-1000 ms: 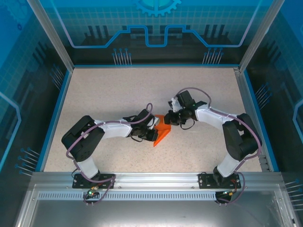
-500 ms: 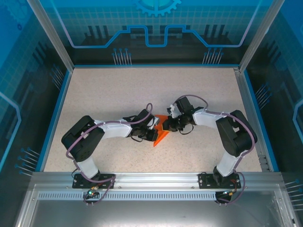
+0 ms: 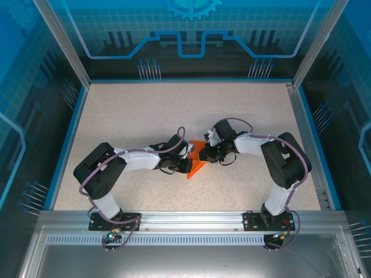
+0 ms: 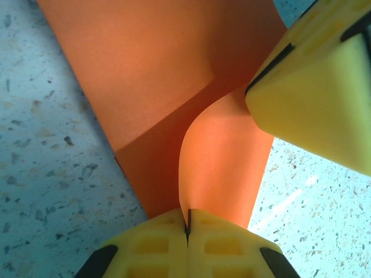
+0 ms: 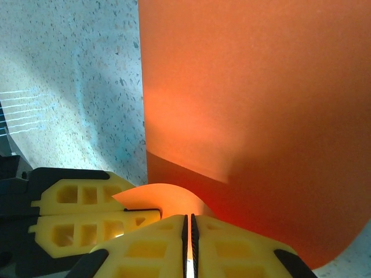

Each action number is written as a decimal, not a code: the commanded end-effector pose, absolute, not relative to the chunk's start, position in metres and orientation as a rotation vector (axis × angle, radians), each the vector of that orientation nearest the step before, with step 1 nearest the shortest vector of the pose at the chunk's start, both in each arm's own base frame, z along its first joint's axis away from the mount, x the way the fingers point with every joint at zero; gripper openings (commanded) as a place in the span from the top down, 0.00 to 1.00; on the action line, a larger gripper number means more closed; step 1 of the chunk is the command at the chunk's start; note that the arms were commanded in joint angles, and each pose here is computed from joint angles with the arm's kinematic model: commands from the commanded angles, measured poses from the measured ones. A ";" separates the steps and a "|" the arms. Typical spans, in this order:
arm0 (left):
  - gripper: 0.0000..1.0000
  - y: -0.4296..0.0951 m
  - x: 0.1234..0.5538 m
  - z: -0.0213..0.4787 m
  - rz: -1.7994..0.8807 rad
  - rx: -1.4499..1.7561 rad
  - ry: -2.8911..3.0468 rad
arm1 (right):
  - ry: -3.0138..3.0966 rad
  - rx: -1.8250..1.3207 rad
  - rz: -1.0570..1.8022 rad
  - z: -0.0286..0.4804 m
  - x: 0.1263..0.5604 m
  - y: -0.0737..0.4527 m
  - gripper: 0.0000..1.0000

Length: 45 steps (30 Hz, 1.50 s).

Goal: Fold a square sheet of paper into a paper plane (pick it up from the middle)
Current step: Third fold the triangle at the center of the table.

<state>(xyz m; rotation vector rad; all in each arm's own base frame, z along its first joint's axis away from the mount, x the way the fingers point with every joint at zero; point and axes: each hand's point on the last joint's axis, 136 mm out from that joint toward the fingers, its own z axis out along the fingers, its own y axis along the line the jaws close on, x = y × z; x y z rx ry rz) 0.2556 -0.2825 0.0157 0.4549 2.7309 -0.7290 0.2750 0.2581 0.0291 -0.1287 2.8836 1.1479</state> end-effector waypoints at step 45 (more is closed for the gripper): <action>0.80 -0.264 0.255 0.031 -0.646 0.309 2.786 | 3.024 -0.134 1.002 -0.017 0.255 0.247 0.87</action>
